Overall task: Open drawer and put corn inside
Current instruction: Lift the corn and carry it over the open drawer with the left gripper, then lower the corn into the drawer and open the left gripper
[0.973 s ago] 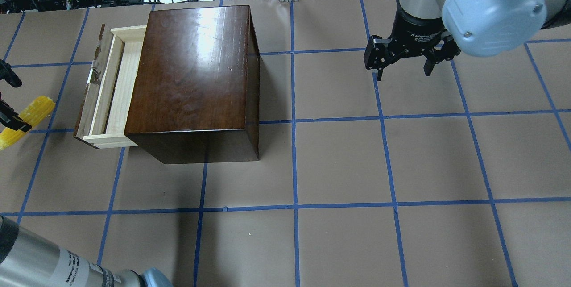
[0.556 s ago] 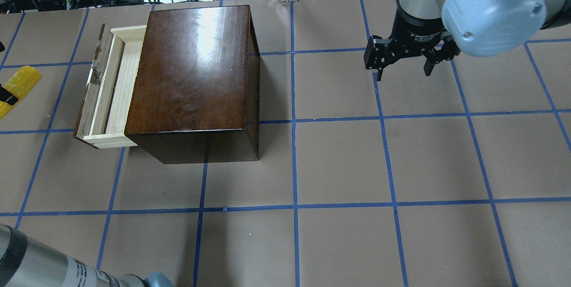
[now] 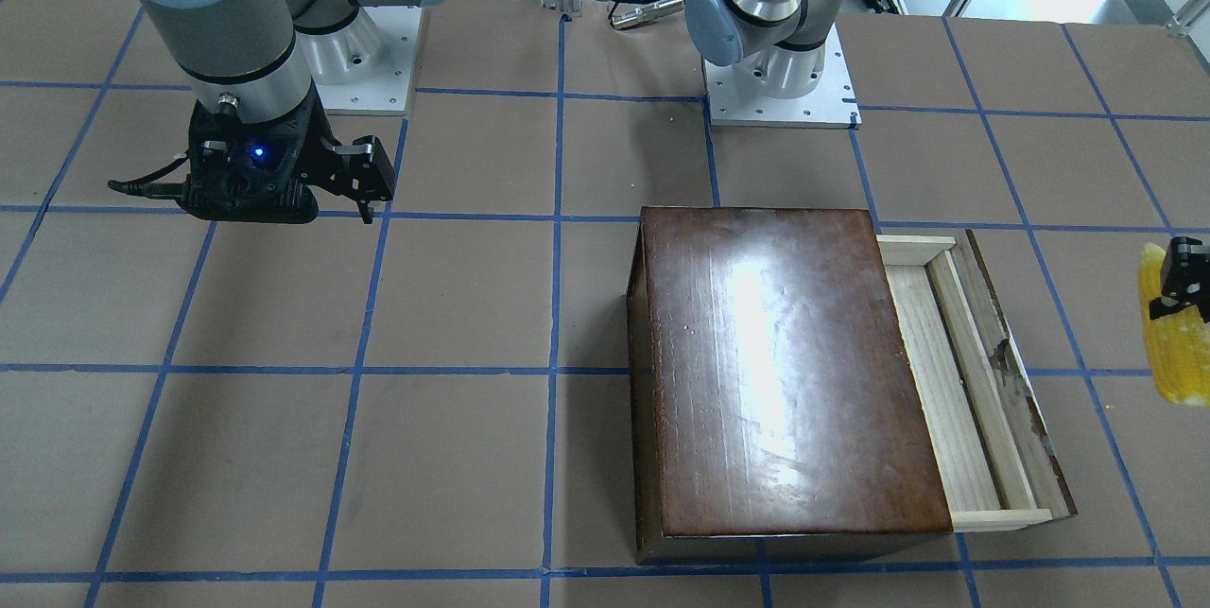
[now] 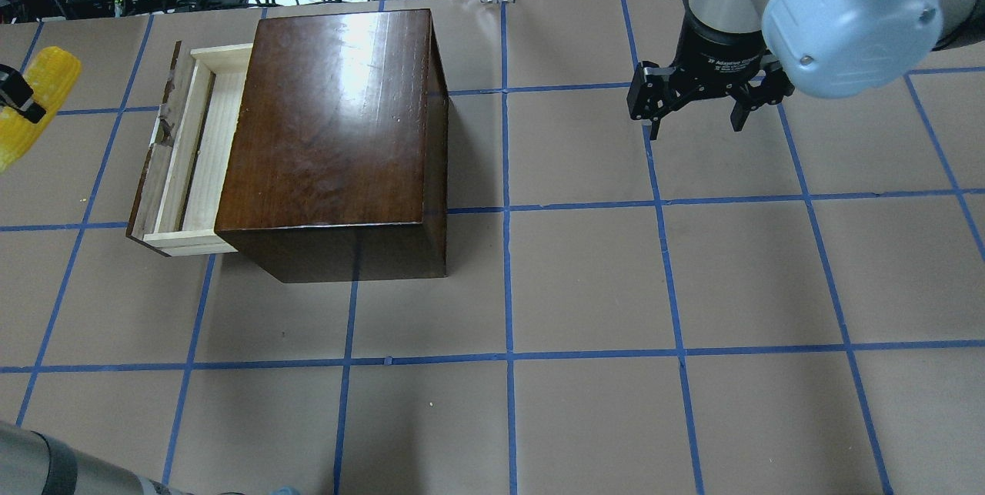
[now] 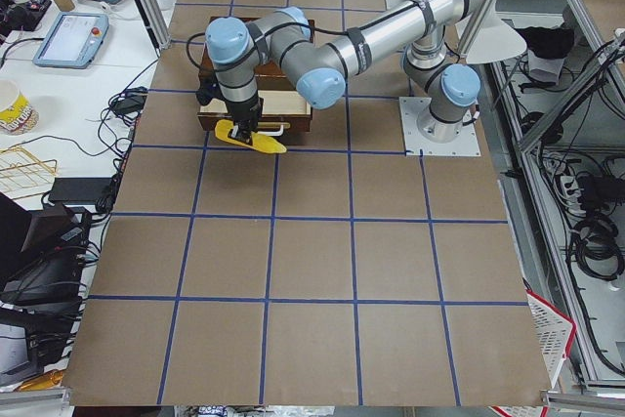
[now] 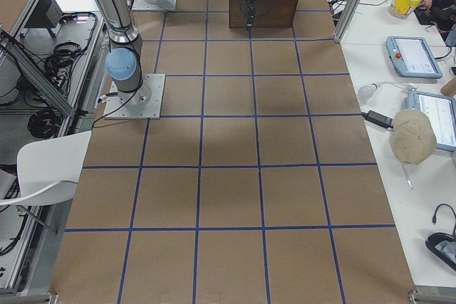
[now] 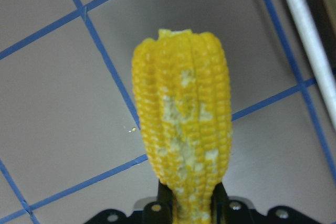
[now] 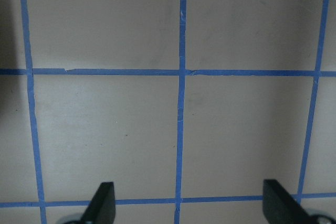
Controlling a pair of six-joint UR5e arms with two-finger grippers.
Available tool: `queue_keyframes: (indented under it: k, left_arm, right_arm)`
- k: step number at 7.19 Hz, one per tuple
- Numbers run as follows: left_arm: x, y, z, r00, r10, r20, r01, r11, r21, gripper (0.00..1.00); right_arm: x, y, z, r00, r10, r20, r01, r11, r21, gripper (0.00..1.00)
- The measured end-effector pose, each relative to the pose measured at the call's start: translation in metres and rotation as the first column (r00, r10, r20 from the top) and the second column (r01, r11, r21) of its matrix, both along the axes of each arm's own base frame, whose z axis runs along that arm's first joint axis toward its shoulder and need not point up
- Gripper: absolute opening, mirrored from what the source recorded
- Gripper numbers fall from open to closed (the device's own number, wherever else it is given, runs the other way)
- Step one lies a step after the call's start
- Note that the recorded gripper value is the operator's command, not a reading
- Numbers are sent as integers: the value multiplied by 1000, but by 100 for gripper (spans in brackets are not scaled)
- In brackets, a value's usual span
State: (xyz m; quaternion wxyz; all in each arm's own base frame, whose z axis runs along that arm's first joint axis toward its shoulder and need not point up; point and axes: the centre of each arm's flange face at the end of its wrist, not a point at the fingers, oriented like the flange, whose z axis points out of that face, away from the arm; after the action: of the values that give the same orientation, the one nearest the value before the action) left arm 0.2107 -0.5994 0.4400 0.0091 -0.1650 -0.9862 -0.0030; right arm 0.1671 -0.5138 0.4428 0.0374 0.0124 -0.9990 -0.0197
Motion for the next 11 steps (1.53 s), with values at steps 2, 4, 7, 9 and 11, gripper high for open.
queue_keyframes:
  k: [2, 4, 7, 9, 11]
  left_arm:
    - [-61, -5, 17, 995, 89, -52, -89, 996, 0, 0]
    - [-109, -12, 3, 984, 156, -80, -153, 987, 41, 0]
    - [-129, -18, -37, 971, 199, -135, -186, 977, 107, 0]
    - [-129, -21, -59, 968, 205, -144, -185, 972, 144, 0]
    - [-127, -28, -80, 967, 208, -150, -182, 968, 171, 0]
  right_arm:
    - [0, 0, 0, 1000, 0, 0, 0, 1000, 0, 100]
    - [0, 0, 0, 1000, 0, 0, 0, 1000, 1, 100]
    - [0, 0, 0, 1000, 0, 0, 0, 1000, 0, 100]
    - [0, 0, 0, 1000, 0, 0, 0, 1000, 0, 100]
    - [0, 0, 0, 1000, 0, 0, 0, 1000, 0, 100]
